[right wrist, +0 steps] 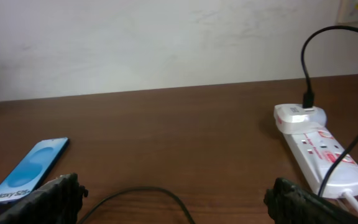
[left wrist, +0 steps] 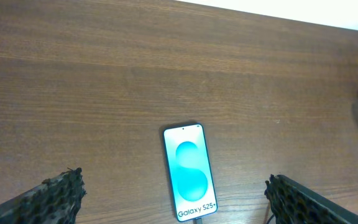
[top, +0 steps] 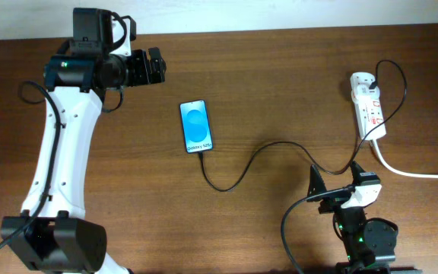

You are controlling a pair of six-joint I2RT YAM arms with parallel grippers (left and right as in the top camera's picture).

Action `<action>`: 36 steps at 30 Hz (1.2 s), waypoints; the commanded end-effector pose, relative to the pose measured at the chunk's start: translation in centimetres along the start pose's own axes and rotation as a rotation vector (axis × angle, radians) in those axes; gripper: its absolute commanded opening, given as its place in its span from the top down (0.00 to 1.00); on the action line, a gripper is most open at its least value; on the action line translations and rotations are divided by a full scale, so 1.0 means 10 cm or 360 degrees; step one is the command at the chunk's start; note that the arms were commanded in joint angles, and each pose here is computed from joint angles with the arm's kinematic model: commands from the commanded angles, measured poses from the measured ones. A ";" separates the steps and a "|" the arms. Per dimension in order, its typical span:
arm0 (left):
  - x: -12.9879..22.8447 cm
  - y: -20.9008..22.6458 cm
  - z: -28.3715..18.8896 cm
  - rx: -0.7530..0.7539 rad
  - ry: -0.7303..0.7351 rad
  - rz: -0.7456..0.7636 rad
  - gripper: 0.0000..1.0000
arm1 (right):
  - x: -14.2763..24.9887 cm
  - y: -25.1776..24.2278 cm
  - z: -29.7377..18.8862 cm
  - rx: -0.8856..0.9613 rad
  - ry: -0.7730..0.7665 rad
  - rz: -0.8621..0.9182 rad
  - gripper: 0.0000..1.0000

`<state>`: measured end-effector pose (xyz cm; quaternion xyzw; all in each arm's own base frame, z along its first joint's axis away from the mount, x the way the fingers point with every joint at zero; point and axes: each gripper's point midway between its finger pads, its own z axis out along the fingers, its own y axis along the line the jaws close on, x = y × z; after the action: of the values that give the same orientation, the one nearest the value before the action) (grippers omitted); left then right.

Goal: Plug charger to phone and switch on socket

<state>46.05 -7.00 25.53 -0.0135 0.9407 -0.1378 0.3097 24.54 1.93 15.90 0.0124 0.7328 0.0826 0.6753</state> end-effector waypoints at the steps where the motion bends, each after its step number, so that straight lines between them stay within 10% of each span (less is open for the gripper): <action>1: -0.01 0.00 0.00 -0.0005 -0.0002 0.0022 0.01 | 0.01 -0.05 0.00 0.0053 -0.0012 0.0011 0.01; 24: -0.01 -0.17 -0.28 0.0022 -0.0084 0.0075 0.01 | 0.01 -0.05 0.00 0.0053 -0.0011 0.0011 0.02; 36: 1.03 0.13 -1.17 -0.0081 -0.1076 0.0685 0.01 | 0.01 -0.05 0.00 0.0053 -0.0012 0.0011 0.02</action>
<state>33.78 -4.00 31.27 0.0654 0.7947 -0.0563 0.6008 24.57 1.32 15.96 0.0247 0.7315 0.0695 0.6778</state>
